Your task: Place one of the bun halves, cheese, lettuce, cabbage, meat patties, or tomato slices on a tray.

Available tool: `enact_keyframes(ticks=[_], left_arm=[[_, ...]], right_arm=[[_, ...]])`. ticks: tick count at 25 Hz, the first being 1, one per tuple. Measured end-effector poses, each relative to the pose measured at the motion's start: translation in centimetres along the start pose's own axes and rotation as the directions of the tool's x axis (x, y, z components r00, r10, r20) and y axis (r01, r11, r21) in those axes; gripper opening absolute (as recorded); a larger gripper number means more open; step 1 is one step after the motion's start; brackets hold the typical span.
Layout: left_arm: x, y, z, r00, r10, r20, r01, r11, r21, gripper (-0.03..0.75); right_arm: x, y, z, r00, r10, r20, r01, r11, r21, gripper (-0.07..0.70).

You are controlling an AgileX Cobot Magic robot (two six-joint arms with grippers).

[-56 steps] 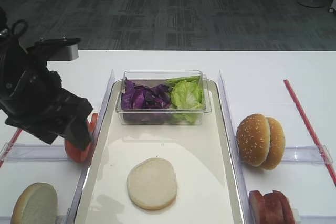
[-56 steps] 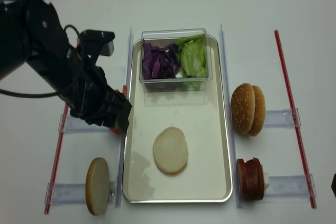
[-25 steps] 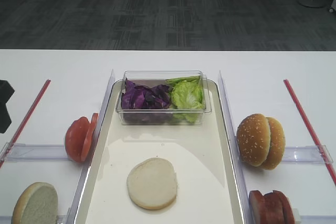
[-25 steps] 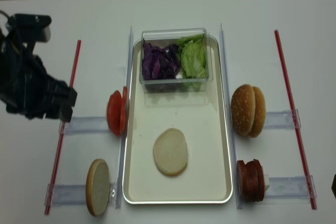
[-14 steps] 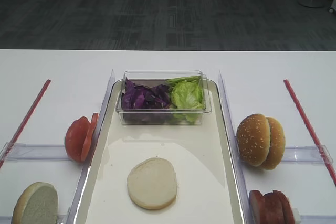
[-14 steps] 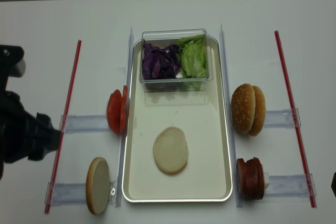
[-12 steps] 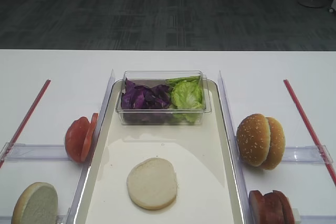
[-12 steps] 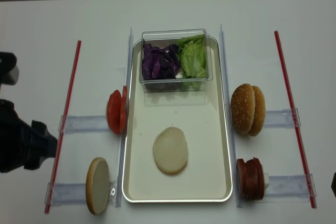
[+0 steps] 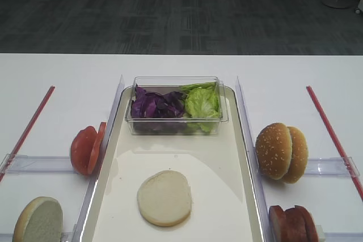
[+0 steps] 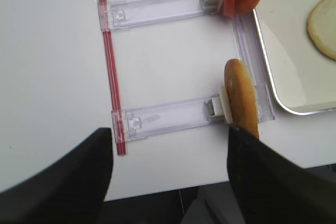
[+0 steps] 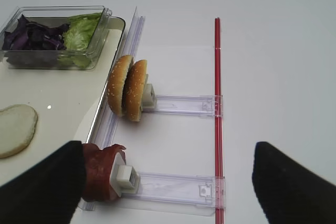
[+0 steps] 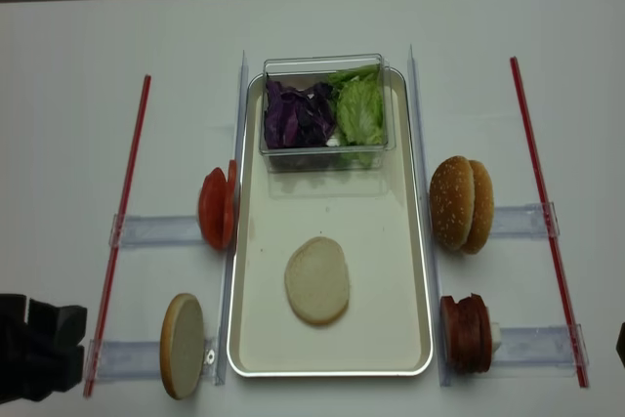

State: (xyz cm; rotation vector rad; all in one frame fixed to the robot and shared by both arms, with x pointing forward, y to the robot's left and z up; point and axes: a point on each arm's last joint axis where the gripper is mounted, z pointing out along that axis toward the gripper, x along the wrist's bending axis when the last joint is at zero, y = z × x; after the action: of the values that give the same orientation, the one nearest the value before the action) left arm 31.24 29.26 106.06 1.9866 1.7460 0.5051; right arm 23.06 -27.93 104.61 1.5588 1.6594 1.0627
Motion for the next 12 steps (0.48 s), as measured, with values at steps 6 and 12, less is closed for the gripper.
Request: enact_keyframes(ticks=[6,12], left_arm=[[-0.2,-2.9,-0.1,1.0,-0.004,-0.006,0.003,0.998,-0.063,0.444],[-0.4,-4.8,-0.9,1.0,0.0,-0.015,-0.003,0.988,-0.153,0.444]], right_arm=[[0.0,0.0,0.0,1.0,0.0,0.0,0.0,1.0,0.0,0.657],[0.0,0.0,0.0,1.0,0.0,0.0,0.0,1.0,0.0,0.657]])
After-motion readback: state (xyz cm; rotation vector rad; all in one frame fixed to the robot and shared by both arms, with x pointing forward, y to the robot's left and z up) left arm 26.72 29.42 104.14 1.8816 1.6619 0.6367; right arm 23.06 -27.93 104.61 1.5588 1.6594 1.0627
